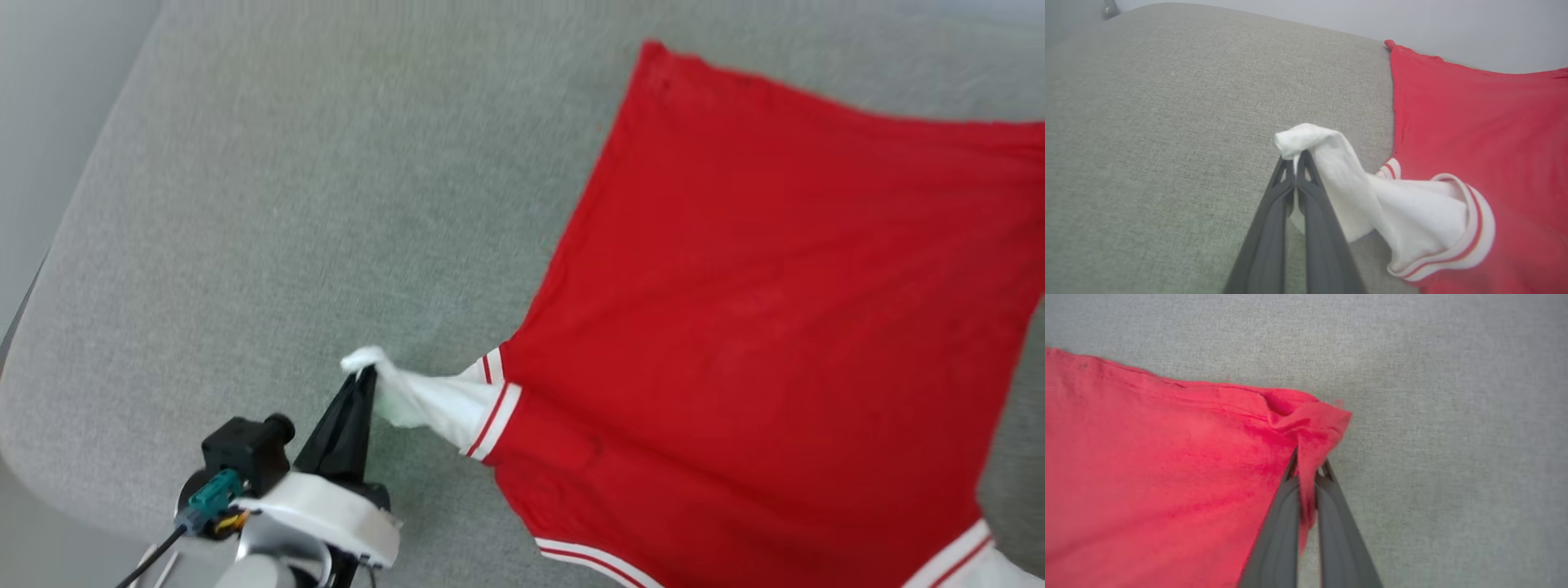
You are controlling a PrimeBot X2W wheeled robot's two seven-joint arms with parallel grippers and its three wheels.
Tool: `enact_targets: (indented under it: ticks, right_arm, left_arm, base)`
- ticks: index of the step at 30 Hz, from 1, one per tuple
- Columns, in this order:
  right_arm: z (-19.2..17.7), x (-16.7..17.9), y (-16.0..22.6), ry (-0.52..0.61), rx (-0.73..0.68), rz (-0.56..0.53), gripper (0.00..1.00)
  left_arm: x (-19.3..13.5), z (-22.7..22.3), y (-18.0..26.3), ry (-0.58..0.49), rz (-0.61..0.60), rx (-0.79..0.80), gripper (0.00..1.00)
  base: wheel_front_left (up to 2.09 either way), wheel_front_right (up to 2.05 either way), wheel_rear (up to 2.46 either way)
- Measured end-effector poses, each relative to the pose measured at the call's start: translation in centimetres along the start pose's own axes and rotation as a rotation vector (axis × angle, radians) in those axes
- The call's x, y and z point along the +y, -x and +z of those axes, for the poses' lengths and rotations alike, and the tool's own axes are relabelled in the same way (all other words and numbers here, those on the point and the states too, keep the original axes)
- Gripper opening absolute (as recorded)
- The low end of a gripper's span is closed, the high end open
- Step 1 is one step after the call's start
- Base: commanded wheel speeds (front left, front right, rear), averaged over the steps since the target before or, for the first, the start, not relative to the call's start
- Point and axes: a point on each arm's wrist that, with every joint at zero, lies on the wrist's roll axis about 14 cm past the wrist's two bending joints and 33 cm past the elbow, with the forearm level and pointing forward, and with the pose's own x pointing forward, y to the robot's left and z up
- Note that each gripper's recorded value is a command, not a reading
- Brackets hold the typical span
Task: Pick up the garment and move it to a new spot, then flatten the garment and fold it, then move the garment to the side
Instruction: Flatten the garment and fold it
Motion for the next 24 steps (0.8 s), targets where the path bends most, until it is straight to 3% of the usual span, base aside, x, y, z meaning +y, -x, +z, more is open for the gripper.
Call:
enact_targets:
  ticks: [4, 8, 16, 19, 22, 23, 24]
  right_arm:
    - [-0.6, -1.6, 4.1, 0.076, -0.036, -0.043, 0.0]
    - [-4.2, -4.4, 7.9, 0.116, -0.009, -0.088, 0.0]
    - [-21.8, -8.9, 13.7, 0.082, 0.281, -0.138, 0.0]
    - [-28.5, -8.4, 15.3, -0.005, 0.376, -0.102, 0.0]
    - [-32.7, -7.1, 16.3, -0.089, 0.418, -0.064, 0.0]
    - [-33.6, -6.9, 16.5, -0.115, 0.425, -0.056, 0.35]
    - [-34.1, -6.5, 16.6, -0.149, 0.421, -0.044, 1.0]
  left_arm:
    - [0.1, 0.3, 1.4, 0.009, 0.006, -0.007, 0.0]
    - [0.0, 0.6, 2.3, 0.012, 0.0, -0.014, 0.0]
    - [-1.8, 0.8, 2.8, -0.001, -0.063, -0.006, 0.0]
    - [-3.0, 1.0, 2.6, -0.011, -0.106, -0.003, 0.0]
    - [-3.8, 1.4, 2.2, -0.026, -0.133, -0.004, 0.0]
    - [-4.0, 1.4, 2.1, -0.038, -0.14, 0.001, 0.0]
    - [-4.1, 1.4, 2.1, -0.045, -0.141, 0.003, 0.0]
  base:
    - [0.0, 0.0, 0.0]
    - [0.0, 0.0, 0.0]
    - [0.0, 0.0, 0.0]
    - [0.0, 0.0, 0.0]
    - [0.0, 0.0, 0.0]
    - [0.0, 0.0, 0.0]
    - [0.0, 0.0, 0.0]
